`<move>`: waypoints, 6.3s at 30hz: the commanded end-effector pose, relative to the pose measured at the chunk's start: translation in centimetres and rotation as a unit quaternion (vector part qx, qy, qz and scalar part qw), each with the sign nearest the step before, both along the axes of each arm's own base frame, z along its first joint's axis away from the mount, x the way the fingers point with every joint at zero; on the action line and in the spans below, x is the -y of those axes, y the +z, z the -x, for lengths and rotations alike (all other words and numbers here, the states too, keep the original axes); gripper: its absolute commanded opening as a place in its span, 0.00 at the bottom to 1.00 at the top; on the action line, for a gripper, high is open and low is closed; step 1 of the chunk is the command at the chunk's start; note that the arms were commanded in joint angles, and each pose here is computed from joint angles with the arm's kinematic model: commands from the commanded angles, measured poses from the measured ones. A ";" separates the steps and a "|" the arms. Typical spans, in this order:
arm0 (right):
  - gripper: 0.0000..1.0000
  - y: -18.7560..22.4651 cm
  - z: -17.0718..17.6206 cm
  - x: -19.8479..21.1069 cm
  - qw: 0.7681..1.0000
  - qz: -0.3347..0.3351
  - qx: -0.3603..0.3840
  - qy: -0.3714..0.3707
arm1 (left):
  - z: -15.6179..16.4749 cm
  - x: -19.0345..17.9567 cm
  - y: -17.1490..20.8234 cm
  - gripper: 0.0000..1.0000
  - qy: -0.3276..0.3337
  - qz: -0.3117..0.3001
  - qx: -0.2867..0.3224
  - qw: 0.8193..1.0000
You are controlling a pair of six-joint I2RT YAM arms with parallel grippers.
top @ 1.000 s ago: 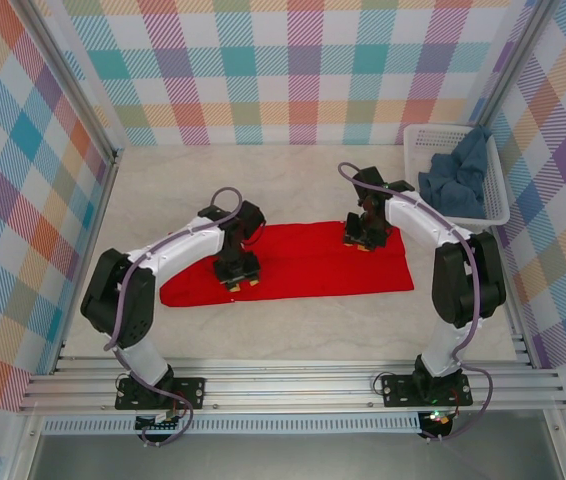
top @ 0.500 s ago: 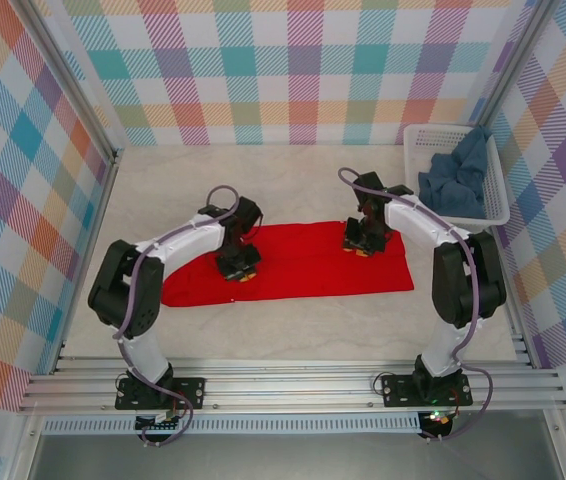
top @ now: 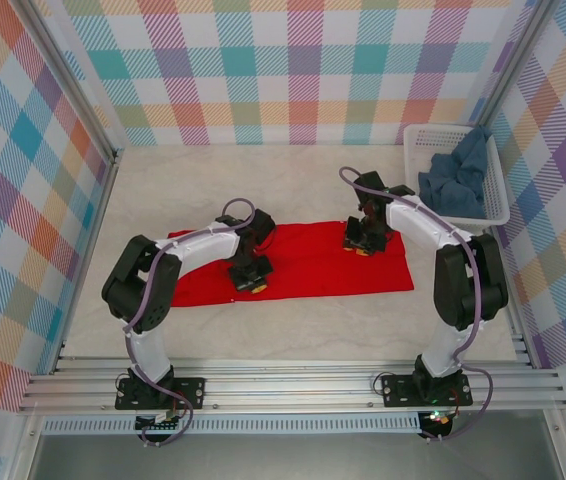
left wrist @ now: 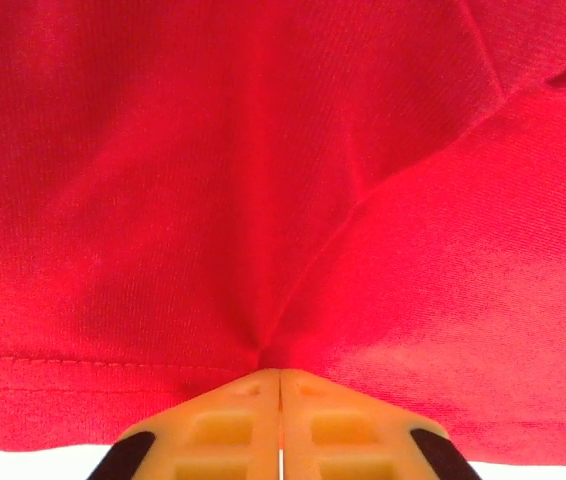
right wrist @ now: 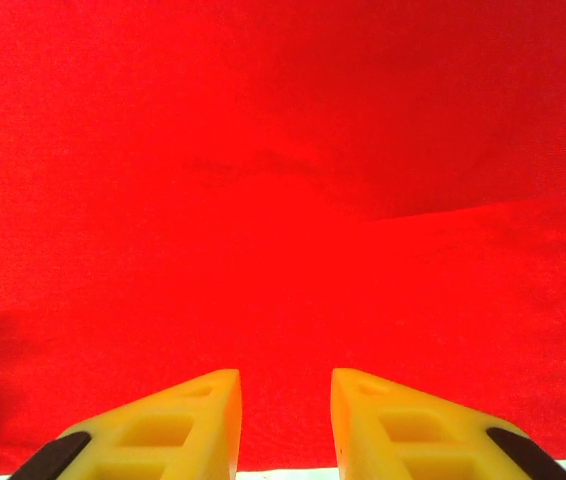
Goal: Fold and stack the t-shirts
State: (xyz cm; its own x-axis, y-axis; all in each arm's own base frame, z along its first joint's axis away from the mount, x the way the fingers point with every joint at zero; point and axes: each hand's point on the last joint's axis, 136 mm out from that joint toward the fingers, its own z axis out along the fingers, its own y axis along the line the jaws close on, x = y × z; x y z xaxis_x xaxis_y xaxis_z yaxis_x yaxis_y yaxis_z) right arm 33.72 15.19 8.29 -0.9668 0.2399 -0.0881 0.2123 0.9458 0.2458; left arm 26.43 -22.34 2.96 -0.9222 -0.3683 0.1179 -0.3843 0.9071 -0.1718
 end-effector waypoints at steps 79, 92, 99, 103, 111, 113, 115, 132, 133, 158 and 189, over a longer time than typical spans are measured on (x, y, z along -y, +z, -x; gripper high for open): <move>0.38 0.3 7.6 2.6 0.999 0.015 -0.041 -0.033 | -22.1 6.9 8.7 0.38 0.102 0.101 0.178 0.974; 0.35 -6.5 9.8 1.3 0.987 0.017 -0.157 0.025 | -15.0 8.5 -2.4 0.32 0.122 0.025 0.074 0.989; 0.36 -6.8 12.7 -6.2 0.981 -0.019 -0.190 0.040 | -15.7 0.6 -3.6 0.31 0.135 -0.018 0.068 0.988; 0.36 -7.2 13.6 -9.2 0.976 -0.048 -0.213 0.000 | -16.0 -1.5 -3.2 0.31 0.123 -0.026 0.064 0.990; 0.36 -7.8 14.1 -8.8 0.974 -0.026 -0.223 -0.033 | -14.8 -2.1 -3.1 0.31 0.120 -0.006 0.054 0.991; 0.37 -7.0 13.7 -8.9 0.978 -0.026 -0.206 -0.025 | -15.0 -1.8 -2.2 0.33 0.120 0.005 0.065 0.991; 0.39 -5.7 13.1 -9.4 0.983 -0.039 -0.180 -0.011 | -15.9 -1.6 -0.2 0.39 0.114 0.015 0.094 0.989; 0.44 -1.4 18.8 -5.7 0.984 -0.095 -0.153 -0.008 | 7.6 -3.4 3.7 0.30 -0.006 0.062 -0.038 0.997; 0.44 -1.8 19.7 -5.3 0.982 -0.094 -0.163 -0.007 | 9.6 -3.3 3.2 0.31 -0.016 0.070 -0.049 0.996; 0.42 -6.6 22.4 -4.6 0.970 -0.100 -0.219 -0.029 | 13.8 -0.2 -1.5 0.13 -0.013 0.093 -0.036 0.995; 0.00 -5.3 21.0 -5.9 0.976 -0.094 -0.196 -0.015 | 14.2 -1.7 0.0 0.00 -0.042 0.074 -0.015 0.996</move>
